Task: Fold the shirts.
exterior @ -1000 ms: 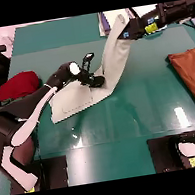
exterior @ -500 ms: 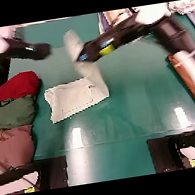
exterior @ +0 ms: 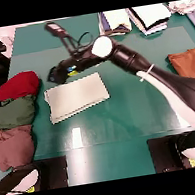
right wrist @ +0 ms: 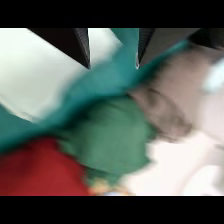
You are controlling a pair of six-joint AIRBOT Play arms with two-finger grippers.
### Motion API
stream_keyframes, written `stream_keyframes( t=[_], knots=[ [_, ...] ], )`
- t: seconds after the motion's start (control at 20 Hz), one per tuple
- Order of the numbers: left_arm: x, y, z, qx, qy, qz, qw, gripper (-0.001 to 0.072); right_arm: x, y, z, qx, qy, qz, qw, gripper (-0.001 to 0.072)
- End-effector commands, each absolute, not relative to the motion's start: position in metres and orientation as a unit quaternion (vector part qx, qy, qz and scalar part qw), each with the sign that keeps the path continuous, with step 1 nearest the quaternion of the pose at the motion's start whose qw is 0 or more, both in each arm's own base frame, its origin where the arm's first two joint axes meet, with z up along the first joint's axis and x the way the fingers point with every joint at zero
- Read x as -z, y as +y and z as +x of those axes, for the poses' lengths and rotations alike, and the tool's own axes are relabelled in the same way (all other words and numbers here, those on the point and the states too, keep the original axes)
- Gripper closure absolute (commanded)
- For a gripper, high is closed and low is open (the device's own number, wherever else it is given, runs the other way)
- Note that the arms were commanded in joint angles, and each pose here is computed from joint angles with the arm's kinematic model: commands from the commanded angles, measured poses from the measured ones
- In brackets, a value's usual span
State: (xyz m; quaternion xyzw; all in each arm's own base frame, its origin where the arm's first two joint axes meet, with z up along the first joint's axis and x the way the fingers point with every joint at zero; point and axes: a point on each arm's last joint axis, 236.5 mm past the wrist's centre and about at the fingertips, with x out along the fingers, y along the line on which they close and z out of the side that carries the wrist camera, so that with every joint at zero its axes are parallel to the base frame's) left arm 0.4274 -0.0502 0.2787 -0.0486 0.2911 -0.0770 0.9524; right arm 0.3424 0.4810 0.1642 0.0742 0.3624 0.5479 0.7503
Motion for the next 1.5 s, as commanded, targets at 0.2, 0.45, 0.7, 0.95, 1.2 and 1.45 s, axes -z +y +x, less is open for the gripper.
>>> stream_keyframes(
  t=[0.2,0.45,0.7,0.95,1.2,1.45],
  knots=[
    [-0.266,-0.116,0.422,0.150,0.304,-0.029,0.940,0.0679,-0.016,0.239,0.397,-0.313,0.575,0.126,0.745,0.0106],
    [-0.243,-0.150,0.430,0.180,0.325,-0.018,0.928,0.0679,0.045,0.236,0.391,-0.291,0.635,0.254,0.669,0.0117],
    [-0.235,-0.159,0.433,0.187,0.332,-0.015,0.924,0.0679,0.073,0.319,0.384,-0.350,0.653,0.251,0.623,0.0117],
    [-0.235,-0.165,0.430,0.196,0.335,-0.025,0.921,0.0680,0.073,0.388,0.395,-0.404,0.623,0.222,0.632,0.0684],
    [-0.246,-0.216,0.416,0.248,0.308,-0.009,0.919,0.0680,0.001,0.349,0.454,-0.414,0.543,0.177,0.709,0.0695],
    [-0.251,-0.251,0.400,0.286,0.295,0.000,0.912,0.0680,-0.070,0.140,0.515,-0.231,0.498,0.130,0.826,0.0694]
  ],
)
